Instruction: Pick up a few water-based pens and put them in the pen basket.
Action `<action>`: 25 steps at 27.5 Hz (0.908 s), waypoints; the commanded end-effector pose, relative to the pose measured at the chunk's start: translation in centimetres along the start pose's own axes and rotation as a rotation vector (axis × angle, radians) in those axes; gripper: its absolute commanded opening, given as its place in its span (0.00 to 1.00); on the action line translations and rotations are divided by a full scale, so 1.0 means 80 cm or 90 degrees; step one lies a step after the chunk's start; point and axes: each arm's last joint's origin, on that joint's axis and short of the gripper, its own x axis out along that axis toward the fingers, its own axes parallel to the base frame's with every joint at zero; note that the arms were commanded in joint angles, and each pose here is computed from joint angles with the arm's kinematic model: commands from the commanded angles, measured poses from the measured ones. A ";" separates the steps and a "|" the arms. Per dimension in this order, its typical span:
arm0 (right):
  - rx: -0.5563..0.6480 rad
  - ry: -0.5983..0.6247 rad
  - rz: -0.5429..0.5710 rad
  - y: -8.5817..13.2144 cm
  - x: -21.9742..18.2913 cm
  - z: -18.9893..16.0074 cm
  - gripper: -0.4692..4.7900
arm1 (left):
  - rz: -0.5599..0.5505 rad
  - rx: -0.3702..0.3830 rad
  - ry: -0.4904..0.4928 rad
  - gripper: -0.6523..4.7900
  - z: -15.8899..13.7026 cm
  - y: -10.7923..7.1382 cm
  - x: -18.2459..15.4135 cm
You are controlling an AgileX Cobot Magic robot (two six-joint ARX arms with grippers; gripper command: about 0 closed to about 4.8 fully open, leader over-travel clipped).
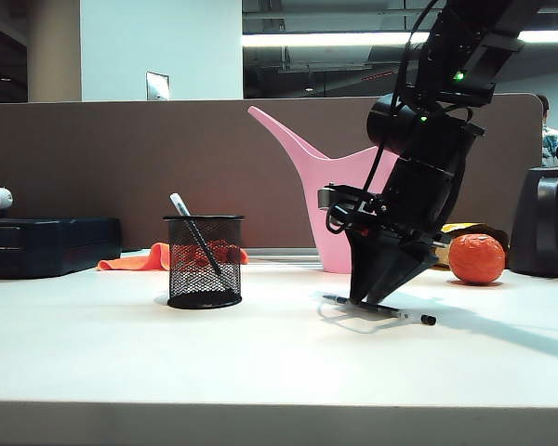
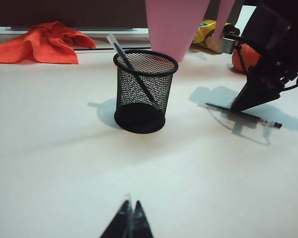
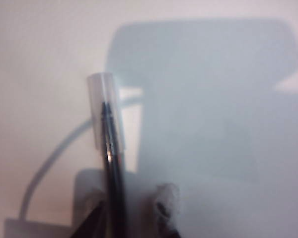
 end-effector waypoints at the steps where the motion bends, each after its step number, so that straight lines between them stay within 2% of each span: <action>1: 0.010 0.052 0.004 0.002 0.012 -0.012 0.29 | -0.002 0.003 -0.003 0.11 0.001 0.000 0.000; 5: 0.011 0.076 -0.021 0.002 0.015 -0.015 0.28 | -0.002 0.003 -0.003 0.11 0.001 0.000 0.000; 6: 0.012 0.080 -0.025 0.002 0.015 -0.016 0.23 | -0.001 0.003 -0.003 0.11 0.001 0.000 0.000; 7: 0.012 0.083 -0.025 0.002 0.015 -0.017 0.06 | -0.001 0.003 -0.003 0.11 0.001 0.000 0.000; 18: 0.009 0.081 -0.056 0.001 0.013 -0.014 0.08 | -0.002 0.003 -0.003 0.11 0.001 0.000 0.000; 25: 0.000 0.043 -0.061 0.006 -0.009 -0.005 0.08 | -0.002 0.003 -0.003 0.11 0.001 0.000 0.000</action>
